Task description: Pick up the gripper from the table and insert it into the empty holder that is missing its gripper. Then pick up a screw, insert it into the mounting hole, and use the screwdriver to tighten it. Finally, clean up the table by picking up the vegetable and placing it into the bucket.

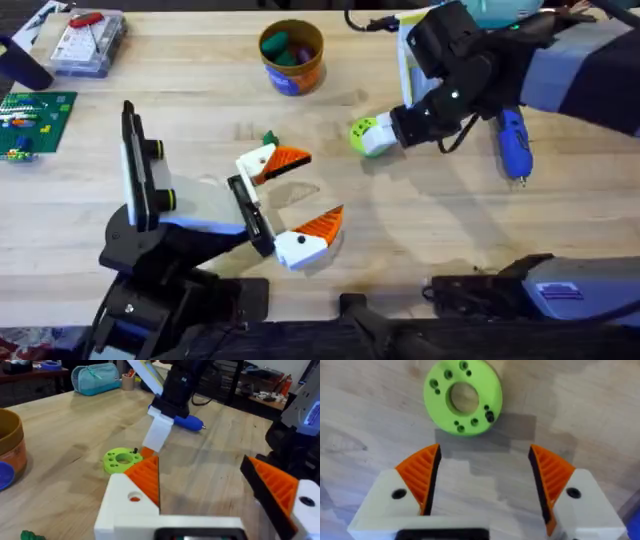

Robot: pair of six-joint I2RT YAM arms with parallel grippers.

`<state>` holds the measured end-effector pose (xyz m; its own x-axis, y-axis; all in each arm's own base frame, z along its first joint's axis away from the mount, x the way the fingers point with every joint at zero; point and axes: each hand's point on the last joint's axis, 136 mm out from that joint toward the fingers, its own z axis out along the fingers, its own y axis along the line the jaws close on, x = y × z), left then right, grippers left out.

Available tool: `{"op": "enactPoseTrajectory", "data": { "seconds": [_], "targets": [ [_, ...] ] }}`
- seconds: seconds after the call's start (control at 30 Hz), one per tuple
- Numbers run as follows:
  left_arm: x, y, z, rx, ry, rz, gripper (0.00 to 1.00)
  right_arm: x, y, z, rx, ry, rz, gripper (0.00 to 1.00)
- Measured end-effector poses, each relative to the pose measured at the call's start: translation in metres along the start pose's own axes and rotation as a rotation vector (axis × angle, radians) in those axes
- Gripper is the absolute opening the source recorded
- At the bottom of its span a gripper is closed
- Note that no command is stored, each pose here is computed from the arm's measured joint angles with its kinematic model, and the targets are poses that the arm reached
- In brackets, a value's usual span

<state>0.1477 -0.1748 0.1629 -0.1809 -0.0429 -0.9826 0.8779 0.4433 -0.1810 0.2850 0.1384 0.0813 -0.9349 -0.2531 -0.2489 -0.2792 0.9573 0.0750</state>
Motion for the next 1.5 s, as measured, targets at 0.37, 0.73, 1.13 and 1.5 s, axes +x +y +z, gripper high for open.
{"op": "enactPoseTrajectory", "data": {
  "seconds": [0.37, 0.73, 1.13, 1.5],
  "targets": [
    [0.0, 0.0, 0.0, 0.0, 0.0, 0.0, 0.986, -0.011, 0.002, 0.0, -0.028, -0.04, -0.03, 0.991],
    [0.0, 0.0, 0.0, 0.0, 0.0, 0.0, 0.988, -0.004, -0.01, 0.002, -0.049, 0.025, -0.062, 0.991],
    [0.0, 0.0, 0.0, 0.0, 0.0, 0.001, 0.986, -0.013, -0.008, 0.016, -0.054, 0.076, -0.104, 0.981],
    [0.0, 0.0, 0.0, 0.0, 0.0, 0.0, 0.986, -0.034, -0.011, 0.014, -0.033, 0.044, -0.132, 0.853]
  ]
}}
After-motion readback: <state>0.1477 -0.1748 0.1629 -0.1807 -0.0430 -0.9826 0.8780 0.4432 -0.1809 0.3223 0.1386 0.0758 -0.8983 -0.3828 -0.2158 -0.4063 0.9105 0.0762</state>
